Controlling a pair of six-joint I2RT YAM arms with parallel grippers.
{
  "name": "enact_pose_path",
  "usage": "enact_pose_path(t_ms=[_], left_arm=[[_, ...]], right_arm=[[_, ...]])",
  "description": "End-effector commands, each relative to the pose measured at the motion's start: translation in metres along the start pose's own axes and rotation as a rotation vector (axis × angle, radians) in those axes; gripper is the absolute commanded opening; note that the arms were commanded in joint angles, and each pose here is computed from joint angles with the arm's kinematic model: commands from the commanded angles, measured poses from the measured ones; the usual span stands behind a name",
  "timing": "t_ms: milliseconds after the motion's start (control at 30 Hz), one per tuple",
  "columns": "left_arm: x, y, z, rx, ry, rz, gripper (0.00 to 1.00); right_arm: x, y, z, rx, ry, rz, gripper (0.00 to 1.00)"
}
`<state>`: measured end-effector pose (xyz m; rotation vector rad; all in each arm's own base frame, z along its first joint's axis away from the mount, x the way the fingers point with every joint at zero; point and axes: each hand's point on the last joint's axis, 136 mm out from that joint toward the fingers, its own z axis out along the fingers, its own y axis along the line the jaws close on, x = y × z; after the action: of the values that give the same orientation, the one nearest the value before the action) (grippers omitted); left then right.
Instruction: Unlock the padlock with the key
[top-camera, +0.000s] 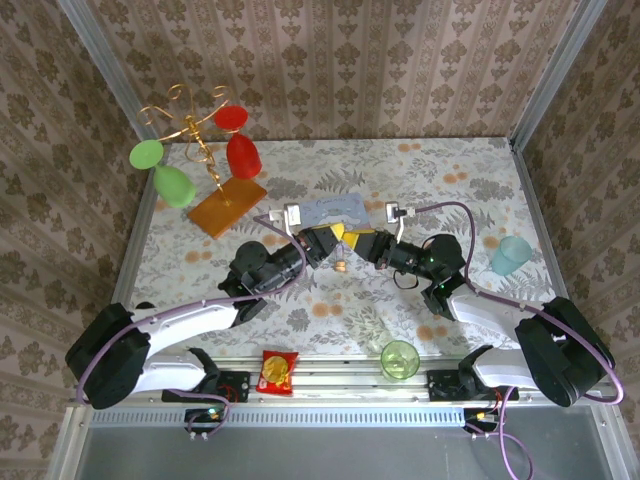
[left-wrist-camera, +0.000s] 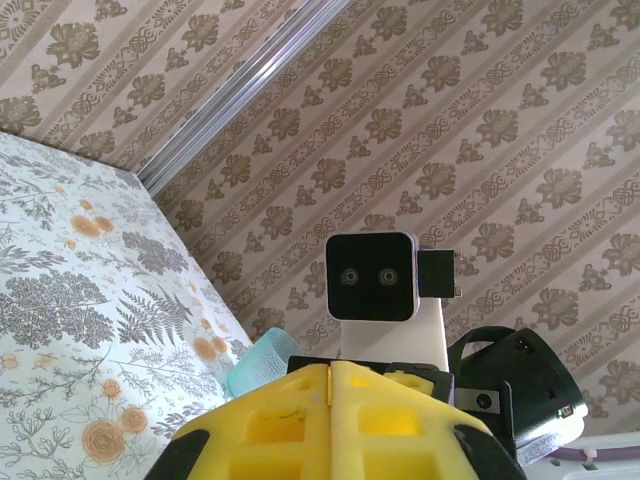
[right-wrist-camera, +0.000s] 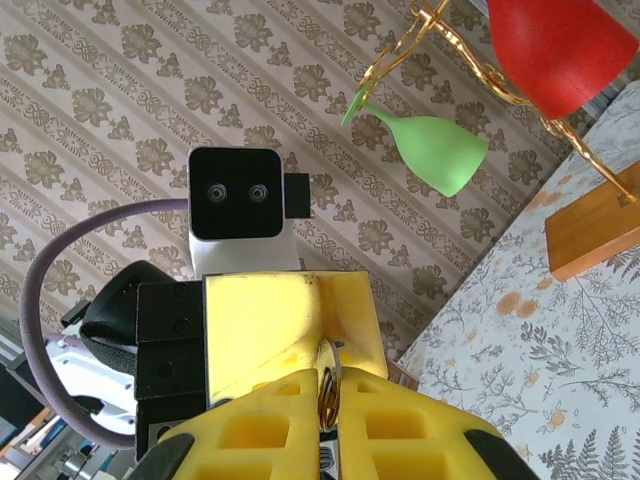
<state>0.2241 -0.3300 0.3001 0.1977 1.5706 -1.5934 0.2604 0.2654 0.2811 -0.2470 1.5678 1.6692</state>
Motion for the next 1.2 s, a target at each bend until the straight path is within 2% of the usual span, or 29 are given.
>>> enact_pose_path(t_ms=[0, 67, 133, 200, 600, 1000, 1167], left_arm=[[0.001, -0.006, 0.001, 0.04, 0.007, -0.021, 0.0], [0.001, -0.005, 0.0, 0.036, 0.007, -0.026, 0.0], [0.002, -0.004, -0.001, 0.031, 0.001, -0.027, 0.0], [0.001, -0.004, -0.001, 0.031, 0.0, -0.028, 0.0], [0.003, -0.006, 0.001, 0.036, 0.008, -0.028, 0.0], [0.01, -0.002, 0.002, 0.025, 0.022, -0.045, 0.0], [0.011, -0.001, 0.003, 0.029, 0.023, -0.052, 0.0]], right_arm=[[-0.006, 0.003, -0.004, -0.002, -0.035, -0.047, 0.1], [-0.005, 0.003, -0.005, 0.004, -0.031, -0.051, 0.15], [-0.004, 0.0, -0.006, 0.024, -0.029, -0.051, 0.29], [-0.005, 0.001, -0.007, 0.028, -0.033, -0.06, 0.33], [-0.009, 0.008, -0.003, -0.004, -0.028, -0.084, 0.15], [-0.012, 0.011, 0.001, -0.025, -0.03, -0.08, 0.18], [-0.012, 0.012, 0.001, -0.033, -0.029, -0.089, 0.13]])
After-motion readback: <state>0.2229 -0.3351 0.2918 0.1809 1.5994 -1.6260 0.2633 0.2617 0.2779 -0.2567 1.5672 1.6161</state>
